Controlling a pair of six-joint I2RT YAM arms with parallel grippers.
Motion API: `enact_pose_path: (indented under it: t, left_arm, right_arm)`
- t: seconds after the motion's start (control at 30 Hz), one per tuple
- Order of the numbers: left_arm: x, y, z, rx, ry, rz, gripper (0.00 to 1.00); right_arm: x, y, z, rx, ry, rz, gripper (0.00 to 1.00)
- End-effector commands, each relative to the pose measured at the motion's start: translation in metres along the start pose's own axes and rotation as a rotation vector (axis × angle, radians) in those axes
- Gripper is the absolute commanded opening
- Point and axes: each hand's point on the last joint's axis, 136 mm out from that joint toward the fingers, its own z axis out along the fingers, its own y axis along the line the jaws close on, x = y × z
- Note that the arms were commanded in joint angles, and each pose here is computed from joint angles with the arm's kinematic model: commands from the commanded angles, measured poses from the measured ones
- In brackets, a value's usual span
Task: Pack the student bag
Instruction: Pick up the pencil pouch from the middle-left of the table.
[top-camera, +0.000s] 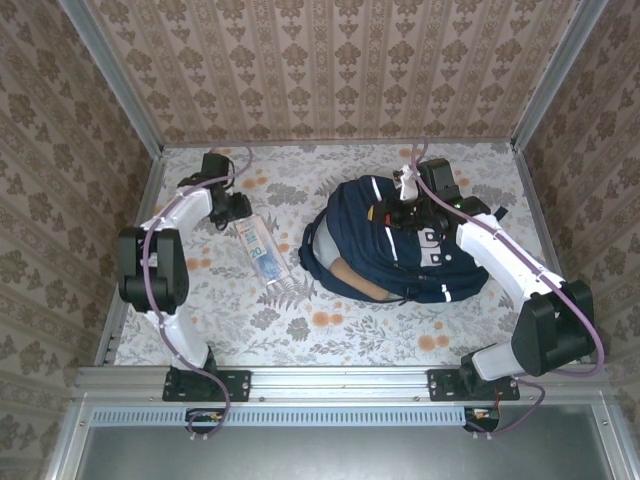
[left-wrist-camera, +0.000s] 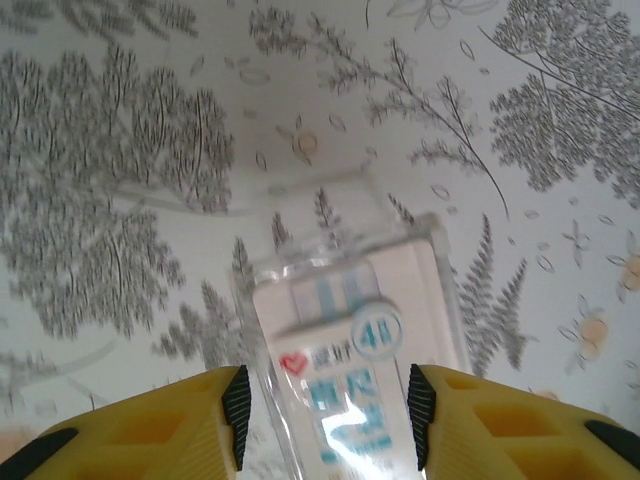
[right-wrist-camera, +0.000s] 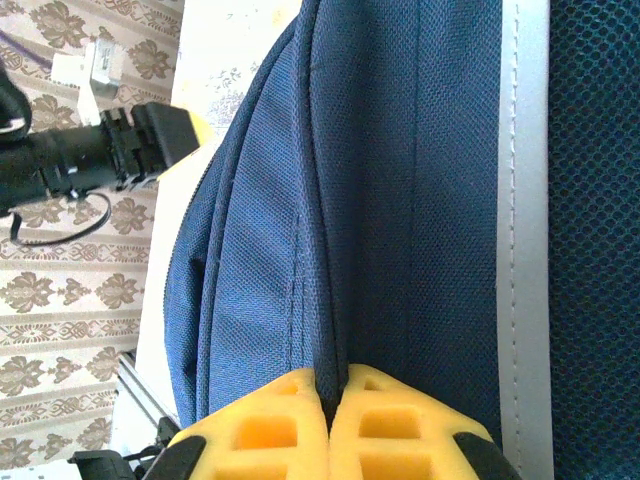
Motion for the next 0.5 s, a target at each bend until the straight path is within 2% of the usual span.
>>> enact_pose_path:
  t: [0.0,0.27,0.47]
  left_arm:
    - [-0.008,0.012,0.010,-0.021,0.033,0.136,0.48]
    - [-0.007,-0.002,0.044,0.156,0.122,0.169,0.52]
    - [0.003,-0.004,0.055,0.176,0.154,0.179,0.52]
  right_arm:
    - [-0.011,0.033,-0.012,-0.085,-0.036,-0.066,0.03]
    - [-0.013,0.032,-0.008,-0.080,-0.024,-0.065,0.03]
    - [-0.016,0.033,-0.005,-0.080,-0.019,-0.065,0.04]
